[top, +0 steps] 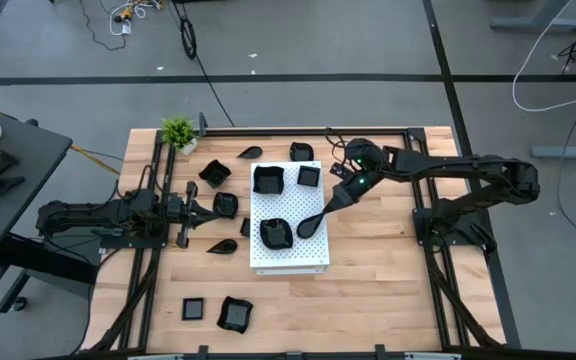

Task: Pick & Place Mini shaped plates
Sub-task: Stack the black drop shaped plate on top of the other black drop shaped plates on the shelf, then stack the black drop shaped plate on top of the other black drop shaped plate on the shelf

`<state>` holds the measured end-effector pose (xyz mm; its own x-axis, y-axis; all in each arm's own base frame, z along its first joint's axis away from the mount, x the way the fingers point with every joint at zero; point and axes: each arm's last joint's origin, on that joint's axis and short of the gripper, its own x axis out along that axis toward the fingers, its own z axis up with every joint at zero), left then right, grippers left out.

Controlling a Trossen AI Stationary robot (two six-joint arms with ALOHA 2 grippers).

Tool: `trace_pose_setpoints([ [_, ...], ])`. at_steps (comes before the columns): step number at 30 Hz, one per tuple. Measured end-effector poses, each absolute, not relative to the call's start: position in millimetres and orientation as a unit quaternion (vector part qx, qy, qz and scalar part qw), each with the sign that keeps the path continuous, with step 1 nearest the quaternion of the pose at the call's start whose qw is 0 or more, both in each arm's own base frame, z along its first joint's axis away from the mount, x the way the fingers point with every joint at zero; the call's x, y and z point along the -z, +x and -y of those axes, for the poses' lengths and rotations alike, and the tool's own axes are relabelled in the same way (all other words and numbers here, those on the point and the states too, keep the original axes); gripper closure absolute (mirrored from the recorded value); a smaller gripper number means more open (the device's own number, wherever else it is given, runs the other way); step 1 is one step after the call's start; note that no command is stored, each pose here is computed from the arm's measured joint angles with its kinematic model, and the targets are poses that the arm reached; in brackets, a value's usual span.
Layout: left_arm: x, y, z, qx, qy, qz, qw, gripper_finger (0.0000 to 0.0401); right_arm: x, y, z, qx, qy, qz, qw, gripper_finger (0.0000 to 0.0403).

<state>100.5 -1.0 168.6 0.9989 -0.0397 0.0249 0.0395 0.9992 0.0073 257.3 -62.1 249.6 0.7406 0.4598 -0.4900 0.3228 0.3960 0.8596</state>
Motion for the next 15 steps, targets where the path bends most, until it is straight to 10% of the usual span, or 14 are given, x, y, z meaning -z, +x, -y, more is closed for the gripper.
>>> trace_pose_setpoints([
  [15,-169,100,1,0.020,0.003,0.013,1.000,0.0380,-267,239,63,-0.037,0.526,-0.336,0.780,0.0289],
])
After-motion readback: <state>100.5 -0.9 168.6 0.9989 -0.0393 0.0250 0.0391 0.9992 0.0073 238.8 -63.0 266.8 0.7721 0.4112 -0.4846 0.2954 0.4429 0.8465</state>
